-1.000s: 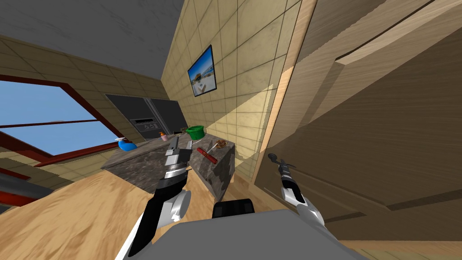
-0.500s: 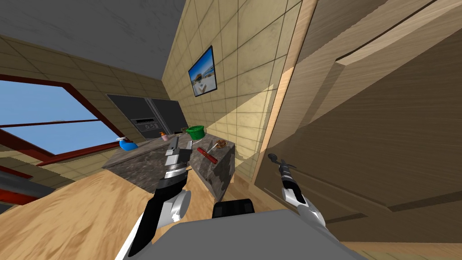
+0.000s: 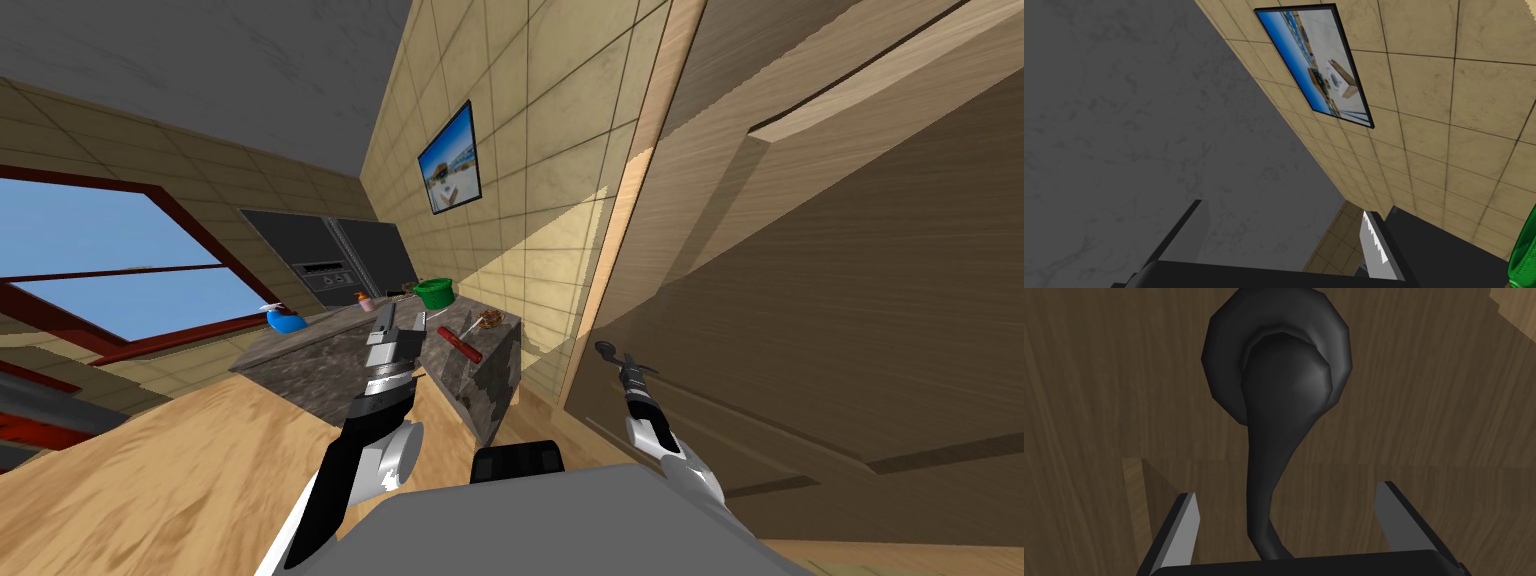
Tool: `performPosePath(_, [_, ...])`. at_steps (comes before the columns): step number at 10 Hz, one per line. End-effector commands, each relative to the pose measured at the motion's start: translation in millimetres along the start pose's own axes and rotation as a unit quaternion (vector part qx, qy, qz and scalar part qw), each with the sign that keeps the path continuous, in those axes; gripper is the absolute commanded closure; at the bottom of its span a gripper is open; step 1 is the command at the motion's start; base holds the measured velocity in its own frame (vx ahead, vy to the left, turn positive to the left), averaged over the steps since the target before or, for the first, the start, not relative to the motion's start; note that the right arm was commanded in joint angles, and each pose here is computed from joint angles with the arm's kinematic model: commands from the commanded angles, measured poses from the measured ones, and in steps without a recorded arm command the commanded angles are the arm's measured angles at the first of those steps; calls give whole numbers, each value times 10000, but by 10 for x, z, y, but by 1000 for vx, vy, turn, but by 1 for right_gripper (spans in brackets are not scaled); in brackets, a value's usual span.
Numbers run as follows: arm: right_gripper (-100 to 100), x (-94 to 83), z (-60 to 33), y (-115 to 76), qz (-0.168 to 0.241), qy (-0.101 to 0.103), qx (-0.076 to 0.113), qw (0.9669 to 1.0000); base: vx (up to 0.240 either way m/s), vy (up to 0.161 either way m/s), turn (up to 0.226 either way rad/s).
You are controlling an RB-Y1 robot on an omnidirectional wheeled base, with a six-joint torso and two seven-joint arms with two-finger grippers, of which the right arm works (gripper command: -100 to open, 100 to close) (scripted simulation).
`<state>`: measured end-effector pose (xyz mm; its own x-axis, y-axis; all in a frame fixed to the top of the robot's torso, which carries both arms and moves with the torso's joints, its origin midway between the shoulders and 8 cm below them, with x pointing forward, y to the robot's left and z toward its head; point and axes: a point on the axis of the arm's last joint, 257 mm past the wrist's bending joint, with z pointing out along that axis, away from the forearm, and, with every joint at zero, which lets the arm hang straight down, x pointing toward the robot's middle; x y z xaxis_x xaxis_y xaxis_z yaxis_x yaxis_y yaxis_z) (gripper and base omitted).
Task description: Pull the door open
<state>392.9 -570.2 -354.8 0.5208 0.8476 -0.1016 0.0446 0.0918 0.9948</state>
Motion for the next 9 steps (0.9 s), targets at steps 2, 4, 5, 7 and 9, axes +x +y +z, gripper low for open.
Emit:
performPosePath(2, [-100, 0, 0, 0, 0, 0, 0, 10000, -1, 2, -5])
performPosePath(4, [-100, 0, 0, 0, 0, 0, 0, 10000, -1, 1, -4])
performPosePath(5, [-100, -38, -5, -3, -1, -16, 1, 10000, 4, -6, 18])
performPosePath(7, [-100, -38, -5, -3, -1, -16, 1, 10000, 2, -3, 8])
performPosePath(9, [-100, -38, -5, -3, -1, -16, 1, 10000, 1, -1, 4])
